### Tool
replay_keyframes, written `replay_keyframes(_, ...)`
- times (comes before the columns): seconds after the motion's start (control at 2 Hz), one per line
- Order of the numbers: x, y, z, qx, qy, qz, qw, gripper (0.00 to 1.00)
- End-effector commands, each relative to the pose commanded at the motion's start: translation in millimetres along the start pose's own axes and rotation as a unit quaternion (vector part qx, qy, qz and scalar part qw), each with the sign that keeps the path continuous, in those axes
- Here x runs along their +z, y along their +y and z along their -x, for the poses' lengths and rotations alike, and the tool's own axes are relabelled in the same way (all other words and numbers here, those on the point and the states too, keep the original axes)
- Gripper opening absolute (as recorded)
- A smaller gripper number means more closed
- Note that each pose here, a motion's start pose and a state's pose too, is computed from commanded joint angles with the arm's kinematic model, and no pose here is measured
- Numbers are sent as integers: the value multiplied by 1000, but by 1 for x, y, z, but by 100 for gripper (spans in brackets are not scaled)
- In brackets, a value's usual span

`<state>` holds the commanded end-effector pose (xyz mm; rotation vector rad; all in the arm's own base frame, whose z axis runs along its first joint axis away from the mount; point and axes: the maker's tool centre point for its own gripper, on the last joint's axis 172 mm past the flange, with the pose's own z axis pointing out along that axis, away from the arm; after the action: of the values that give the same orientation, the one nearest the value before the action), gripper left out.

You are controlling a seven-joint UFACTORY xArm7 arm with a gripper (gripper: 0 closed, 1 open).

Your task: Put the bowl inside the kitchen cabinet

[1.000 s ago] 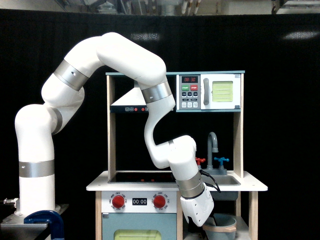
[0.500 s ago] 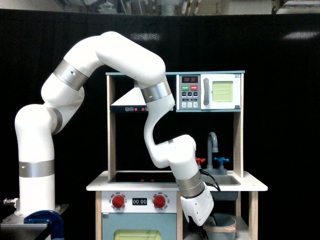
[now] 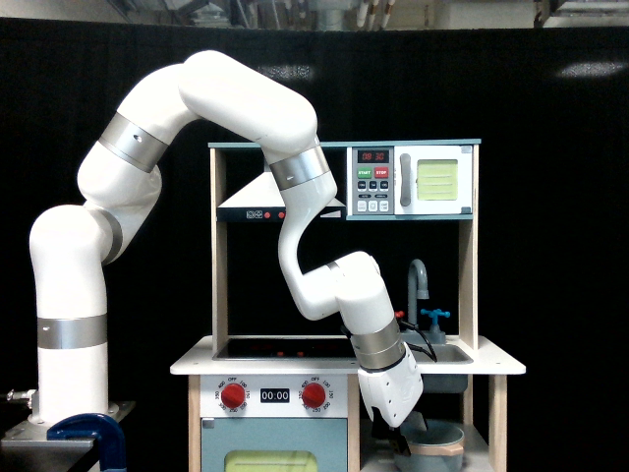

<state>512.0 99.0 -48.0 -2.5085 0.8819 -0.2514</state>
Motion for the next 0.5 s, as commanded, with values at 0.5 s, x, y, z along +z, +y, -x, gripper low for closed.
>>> replay_keyframes(0.5, -39, 29, 5, 0, 0, 0, 1000, 100)
